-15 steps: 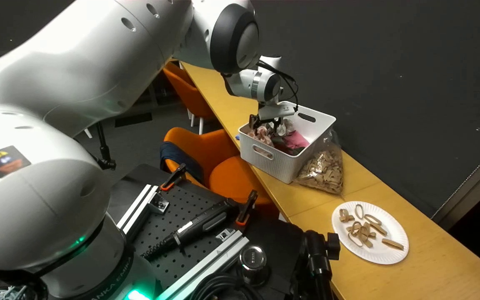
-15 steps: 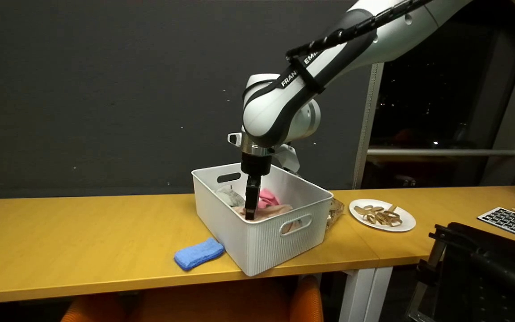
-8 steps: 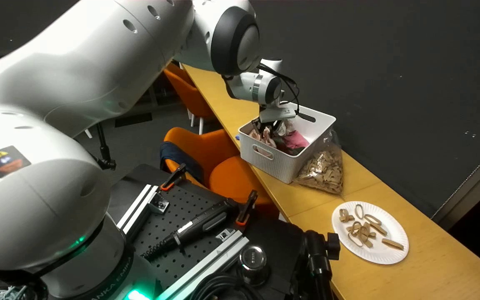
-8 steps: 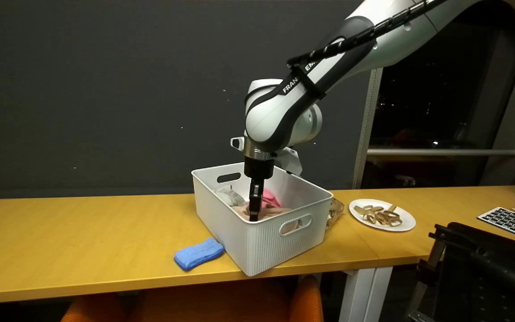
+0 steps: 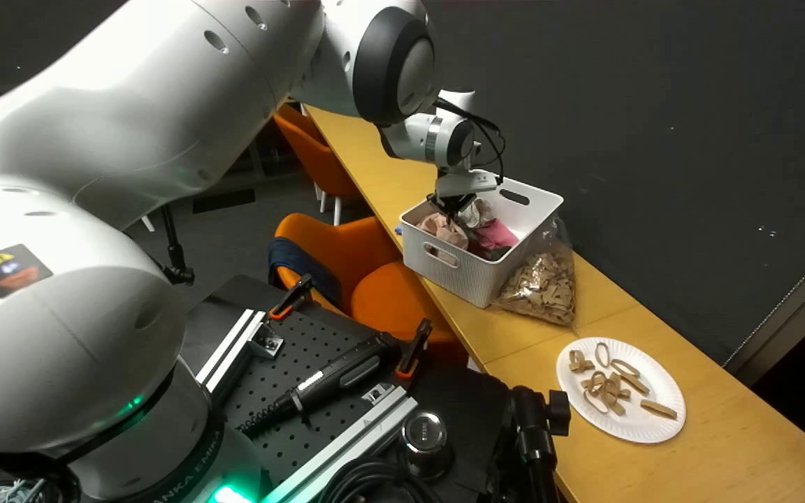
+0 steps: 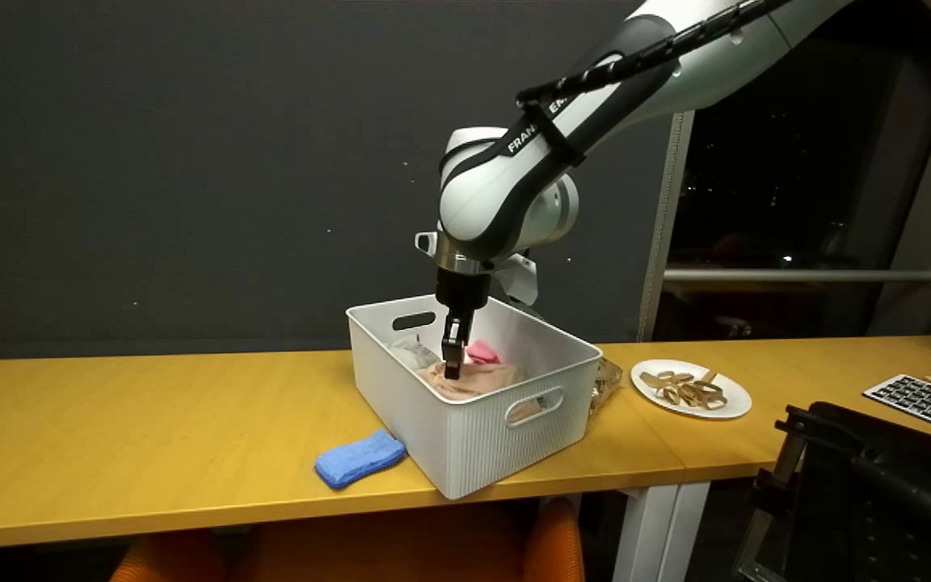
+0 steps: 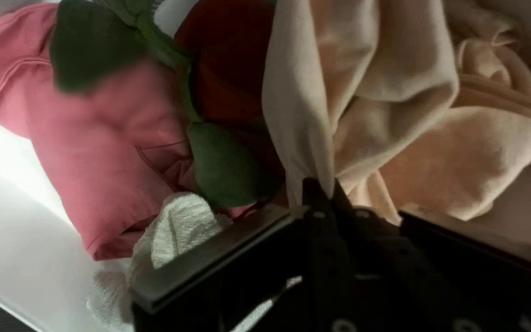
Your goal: Remove the blue shirt and peach shirt from the white storage container and put them on the backrest of the chair on the right.
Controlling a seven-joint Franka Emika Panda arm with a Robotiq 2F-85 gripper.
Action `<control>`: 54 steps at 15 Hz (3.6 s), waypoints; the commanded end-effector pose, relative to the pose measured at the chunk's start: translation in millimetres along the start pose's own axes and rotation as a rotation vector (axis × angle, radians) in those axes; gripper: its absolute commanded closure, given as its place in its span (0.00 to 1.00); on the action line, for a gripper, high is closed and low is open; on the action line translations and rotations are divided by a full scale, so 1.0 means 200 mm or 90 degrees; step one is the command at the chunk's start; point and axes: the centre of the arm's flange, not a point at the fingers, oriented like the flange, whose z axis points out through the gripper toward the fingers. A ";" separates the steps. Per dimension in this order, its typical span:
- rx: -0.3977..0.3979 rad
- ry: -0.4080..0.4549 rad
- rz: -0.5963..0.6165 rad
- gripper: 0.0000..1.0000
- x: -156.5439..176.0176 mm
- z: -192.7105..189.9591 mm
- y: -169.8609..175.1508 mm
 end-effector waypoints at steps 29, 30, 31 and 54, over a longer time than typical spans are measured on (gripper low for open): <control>0.054 -0.090 -0.172 0.99 0.25 -0.90 -1.12; 0.054 -0.104 -0.174 0.99 0.24 -0.83 -1.11; 0.054 -0.119 -0.175 0.99 0.22 -0.76 -1.09; 0.229 -0.238 -0.522 0.99 0.37 -0.26 -2.12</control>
